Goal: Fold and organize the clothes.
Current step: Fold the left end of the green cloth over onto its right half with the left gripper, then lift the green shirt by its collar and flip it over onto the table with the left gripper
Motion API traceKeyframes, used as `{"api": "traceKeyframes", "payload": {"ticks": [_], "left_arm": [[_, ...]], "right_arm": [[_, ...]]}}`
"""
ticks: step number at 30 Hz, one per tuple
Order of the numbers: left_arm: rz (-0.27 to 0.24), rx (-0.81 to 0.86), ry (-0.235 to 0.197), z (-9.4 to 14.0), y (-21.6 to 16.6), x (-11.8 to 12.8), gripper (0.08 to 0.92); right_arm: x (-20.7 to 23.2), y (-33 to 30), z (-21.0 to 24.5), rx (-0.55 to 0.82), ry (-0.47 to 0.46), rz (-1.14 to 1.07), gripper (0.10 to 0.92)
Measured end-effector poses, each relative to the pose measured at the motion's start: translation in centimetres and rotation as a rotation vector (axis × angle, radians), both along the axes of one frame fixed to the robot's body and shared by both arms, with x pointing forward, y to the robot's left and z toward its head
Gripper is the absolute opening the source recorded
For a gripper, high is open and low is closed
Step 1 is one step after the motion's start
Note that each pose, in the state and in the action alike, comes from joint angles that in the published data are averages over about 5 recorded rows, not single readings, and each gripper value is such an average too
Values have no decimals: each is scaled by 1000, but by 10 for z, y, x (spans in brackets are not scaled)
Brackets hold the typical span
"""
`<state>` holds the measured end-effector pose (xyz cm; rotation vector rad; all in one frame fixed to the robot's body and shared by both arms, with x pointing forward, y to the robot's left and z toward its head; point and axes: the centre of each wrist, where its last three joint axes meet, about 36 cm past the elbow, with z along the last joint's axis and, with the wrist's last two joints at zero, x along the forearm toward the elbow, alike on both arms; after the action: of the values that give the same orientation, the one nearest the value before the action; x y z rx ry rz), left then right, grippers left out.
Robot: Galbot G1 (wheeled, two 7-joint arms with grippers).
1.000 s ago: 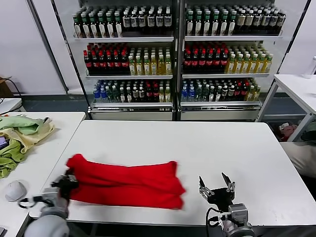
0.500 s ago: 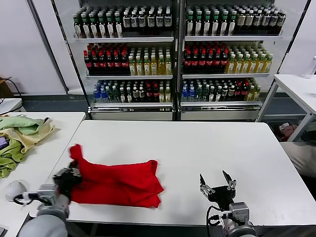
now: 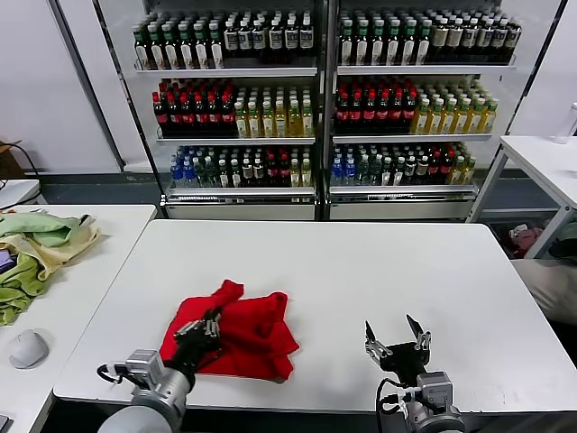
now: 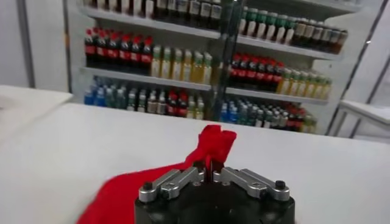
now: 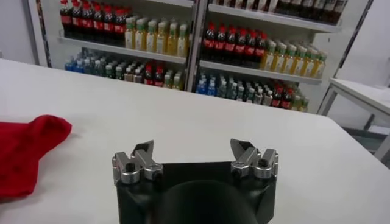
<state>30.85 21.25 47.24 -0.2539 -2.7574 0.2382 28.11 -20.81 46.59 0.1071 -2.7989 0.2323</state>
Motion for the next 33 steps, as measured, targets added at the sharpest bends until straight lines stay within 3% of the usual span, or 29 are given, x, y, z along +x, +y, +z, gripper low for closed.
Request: {"api": "traceKeyframes", "payload": {"ticks": [9,15,24,29,33], "left_arm": [[-28,-57,7,-10,-24,1,137],[-43,-104,-24,-23,-48,3,294],[-70,-154,-140,-24,-68,-5,554],[-25,-75,-191,-18,-42,-4,701],[42,35,-167,-24,-9,0,795]], "right_arm": [[-1,2,-3,1,5,1,823],[-2,3,-2,0,4,5,823],[-1,3,4,-1,-13,14,823],[1,3,6,4,-22,20,823],[1,3,6,5,-24,22,823]]}}
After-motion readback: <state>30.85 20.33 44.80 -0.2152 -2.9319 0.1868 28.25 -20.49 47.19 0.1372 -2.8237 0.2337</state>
